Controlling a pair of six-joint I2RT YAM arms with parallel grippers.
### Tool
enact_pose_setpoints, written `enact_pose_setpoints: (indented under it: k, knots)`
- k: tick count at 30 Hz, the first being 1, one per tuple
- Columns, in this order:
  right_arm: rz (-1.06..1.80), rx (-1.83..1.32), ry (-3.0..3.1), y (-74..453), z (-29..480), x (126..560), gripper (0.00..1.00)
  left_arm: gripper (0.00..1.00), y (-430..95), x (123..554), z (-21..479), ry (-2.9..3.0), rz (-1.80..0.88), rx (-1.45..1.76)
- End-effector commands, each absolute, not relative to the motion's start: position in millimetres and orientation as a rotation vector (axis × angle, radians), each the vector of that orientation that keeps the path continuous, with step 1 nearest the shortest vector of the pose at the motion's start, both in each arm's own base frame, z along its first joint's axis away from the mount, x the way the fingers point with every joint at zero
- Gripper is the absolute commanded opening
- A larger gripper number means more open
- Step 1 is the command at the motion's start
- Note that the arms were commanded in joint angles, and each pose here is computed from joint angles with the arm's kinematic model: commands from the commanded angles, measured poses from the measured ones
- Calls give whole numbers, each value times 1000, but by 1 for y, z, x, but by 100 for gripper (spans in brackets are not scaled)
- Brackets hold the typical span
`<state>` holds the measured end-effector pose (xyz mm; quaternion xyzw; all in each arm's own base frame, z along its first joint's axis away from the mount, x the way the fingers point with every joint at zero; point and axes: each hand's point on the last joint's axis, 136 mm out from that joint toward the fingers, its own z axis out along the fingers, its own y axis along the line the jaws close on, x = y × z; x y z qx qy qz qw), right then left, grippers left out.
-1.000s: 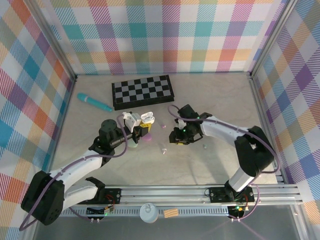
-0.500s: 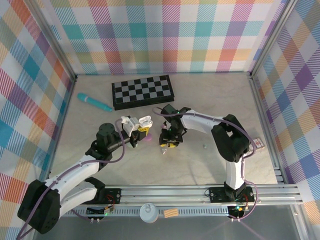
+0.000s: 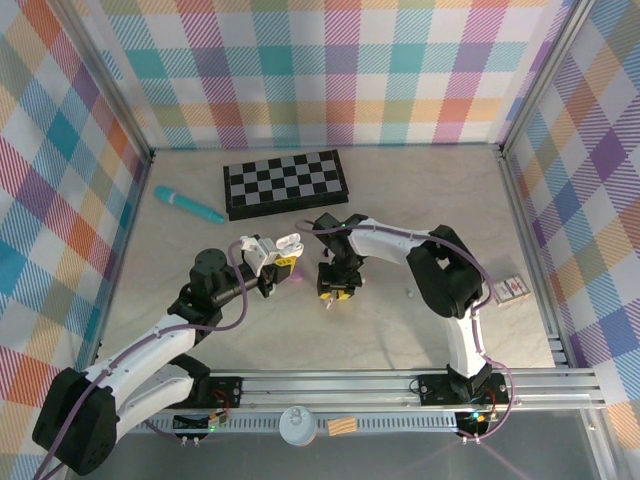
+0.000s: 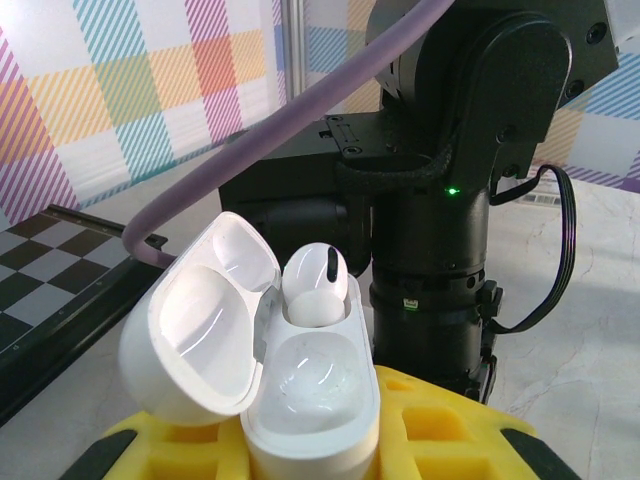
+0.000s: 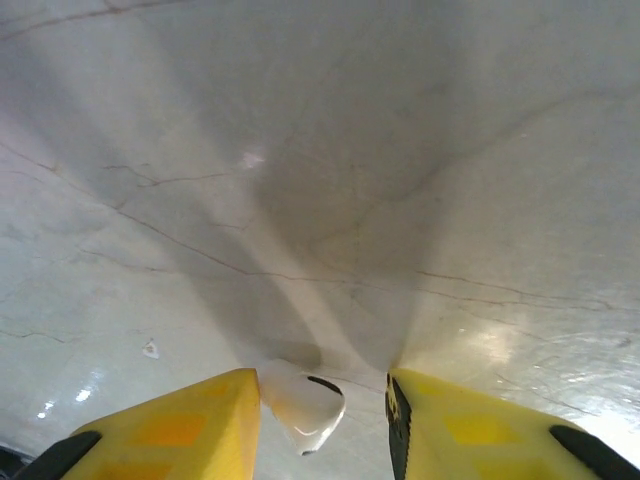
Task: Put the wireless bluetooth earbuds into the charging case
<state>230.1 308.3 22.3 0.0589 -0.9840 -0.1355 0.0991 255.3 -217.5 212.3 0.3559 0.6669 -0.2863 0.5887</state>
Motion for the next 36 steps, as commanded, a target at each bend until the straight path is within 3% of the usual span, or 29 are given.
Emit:
enact_pose_setpoints:
  k: [1, 20, 36]
  knots:
    - [-377, 221, -2882, 314, 22, 221, 39, 1, -217, 249, 213, 1523, -670, 859]
    - [-304, 215, -2876, 308, 6, 220, 28, 0, -218, 247, 215, 1517, -677, 866]
    - [-318, 232, -3076, 292, 58, 241, 26, 0, -221, 248, 213, 1522, -702, 866]
